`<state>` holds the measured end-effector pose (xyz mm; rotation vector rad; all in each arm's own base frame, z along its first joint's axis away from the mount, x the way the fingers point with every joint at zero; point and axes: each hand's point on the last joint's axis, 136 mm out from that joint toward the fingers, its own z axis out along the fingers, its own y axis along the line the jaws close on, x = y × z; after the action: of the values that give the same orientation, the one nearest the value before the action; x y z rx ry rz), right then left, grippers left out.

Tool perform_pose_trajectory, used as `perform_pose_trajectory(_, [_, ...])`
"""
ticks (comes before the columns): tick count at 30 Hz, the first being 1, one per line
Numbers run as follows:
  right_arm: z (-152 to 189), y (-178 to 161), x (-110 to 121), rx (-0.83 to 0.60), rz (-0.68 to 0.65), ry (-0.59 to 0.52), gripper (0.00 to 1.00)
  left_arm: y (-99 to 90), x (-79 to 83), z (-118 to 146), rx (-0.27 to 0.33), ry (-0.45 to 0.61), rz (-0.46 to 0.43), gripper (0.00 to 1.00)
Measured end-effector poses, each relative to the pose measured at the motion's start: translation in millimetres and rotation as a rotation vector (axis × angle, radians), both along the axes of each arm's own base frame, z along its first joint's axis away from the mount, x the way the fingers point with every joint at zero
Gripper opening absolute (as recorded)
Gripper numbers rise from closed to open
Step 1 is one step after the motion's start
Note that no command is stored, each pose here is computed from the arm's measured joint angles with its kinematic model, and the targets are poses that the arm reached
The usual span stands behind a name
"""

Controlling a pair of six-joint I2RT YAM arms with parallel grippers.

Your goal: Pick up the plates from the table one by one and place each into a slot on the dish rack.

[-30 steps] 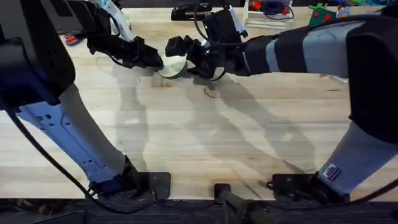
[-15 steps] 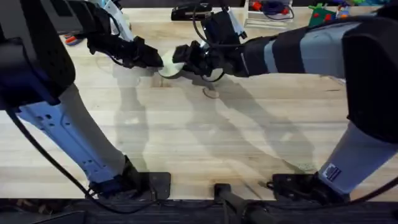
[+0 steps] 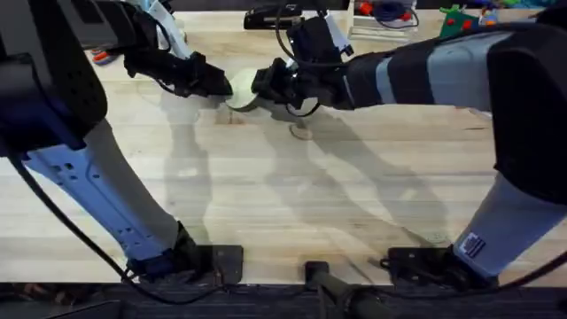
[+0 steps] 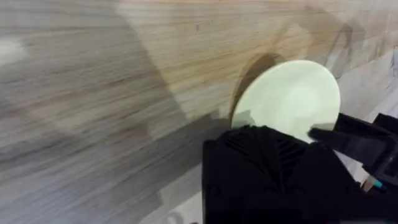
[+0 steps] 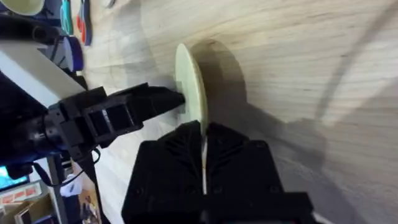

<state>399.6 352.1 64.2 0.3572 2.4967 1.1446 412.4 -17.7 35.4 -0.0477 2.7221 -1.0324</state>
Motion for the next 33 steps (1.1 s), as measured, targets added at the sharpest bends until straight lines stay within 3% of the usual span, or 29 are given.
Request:
perform_pose_trajectory(7, [0,0,0,-0.013,0.02,-0.02,0.031,1.1,-8.3,2,0.016,0.051,-0.006,0.041])
perform_pose_trajectory(15, [1,-1,-1,-0.04,0.1,-0.078,0.031,6.8,-22.5,12,0.08,0.089,-0.047,0.041])
perform_pose_trajectory(18, [4,-6,1,-0.059,0.12,-0.107,0.031,8.9,-23.8,41,0.114,0.029,-0.05,0.04])
perform_pose_trajectory(23, [32,-17,1,-0.091,0.153,-0.176,0.031,9.5,-34.9,112,0.179,-0.116,-0.042,0.039])
perform_pose_trajectory(27, [65,-31,-3,-0.121,0.182,-0.241,0.031,9.4,-55.2,158,0.237,-0.201,-0.032,0.04])
perform_pose_trajectory(33, [110,-58,-15,-0.177,0.218,-0.332,0.031,7.8,-90.5,204,0.309,-0.284,-0.013,0.04])
